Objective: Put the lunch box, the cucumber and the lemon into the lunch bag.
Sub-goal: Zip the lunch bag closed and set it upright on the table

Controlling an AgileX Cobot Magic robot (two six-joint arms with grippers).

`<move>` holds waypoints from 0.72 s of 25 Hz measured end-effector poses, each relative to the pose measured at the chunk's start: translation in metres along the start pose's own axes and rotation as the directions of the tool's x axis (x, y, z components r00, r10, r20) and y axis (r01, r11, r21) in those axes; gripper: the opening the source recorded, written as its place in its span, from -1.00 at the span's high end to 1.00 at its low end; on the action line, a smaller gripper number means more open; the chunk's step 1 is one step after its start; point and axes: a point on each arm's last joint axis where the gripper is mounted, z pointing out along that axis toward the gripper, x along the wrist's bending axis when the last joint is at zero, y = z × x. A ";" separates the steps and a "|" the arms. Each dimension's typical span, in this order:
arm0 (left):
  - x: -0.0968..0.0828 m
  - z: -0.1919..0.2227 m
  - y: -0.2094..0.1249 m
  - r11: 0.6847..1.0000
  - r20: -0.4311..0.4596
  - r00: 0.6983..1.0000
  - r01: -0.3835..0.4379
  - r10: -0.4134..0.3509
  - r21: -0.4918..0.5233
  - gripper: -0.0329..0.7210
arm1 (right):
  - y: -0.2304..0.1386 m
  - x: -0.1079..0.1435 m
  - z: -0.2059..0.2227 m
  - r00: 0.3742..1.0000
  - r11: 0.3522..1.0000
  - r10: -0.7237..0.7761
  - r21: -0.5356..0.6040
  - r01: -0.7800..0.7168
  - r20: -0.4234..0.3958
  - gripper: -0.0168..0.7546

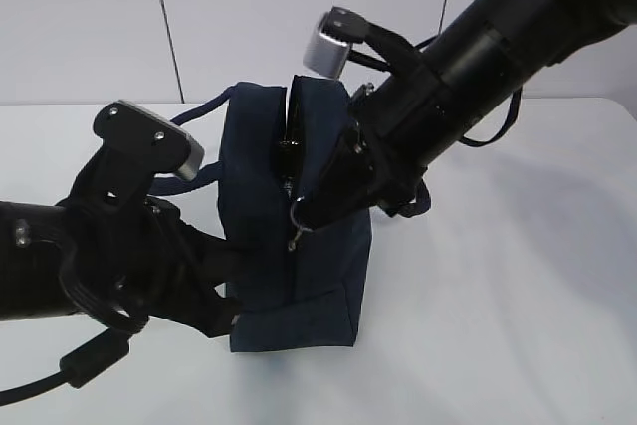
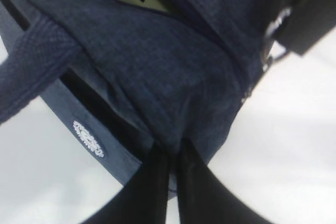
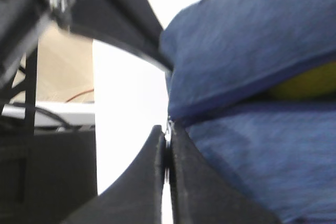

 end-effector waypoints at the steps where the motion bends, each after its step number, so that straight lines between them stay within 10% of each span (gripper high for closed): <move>1: 0.000 0.000 0.000 1.000 -0.001 1.000 0.000 0.000 -0.001 0.91 | 0.003 0.000 -0.002 1.000 1.000 0.003 -0.007 -0.003 0.005 0.99; 18: 0.001 0.001 0.000 1.000 -0.010 1.000 0.004 -0.004 -0.004 0.91 | 0.030 -0.014 -0.024 0.943 0.954 0.293 -0.119 -0.276 0.155 0.99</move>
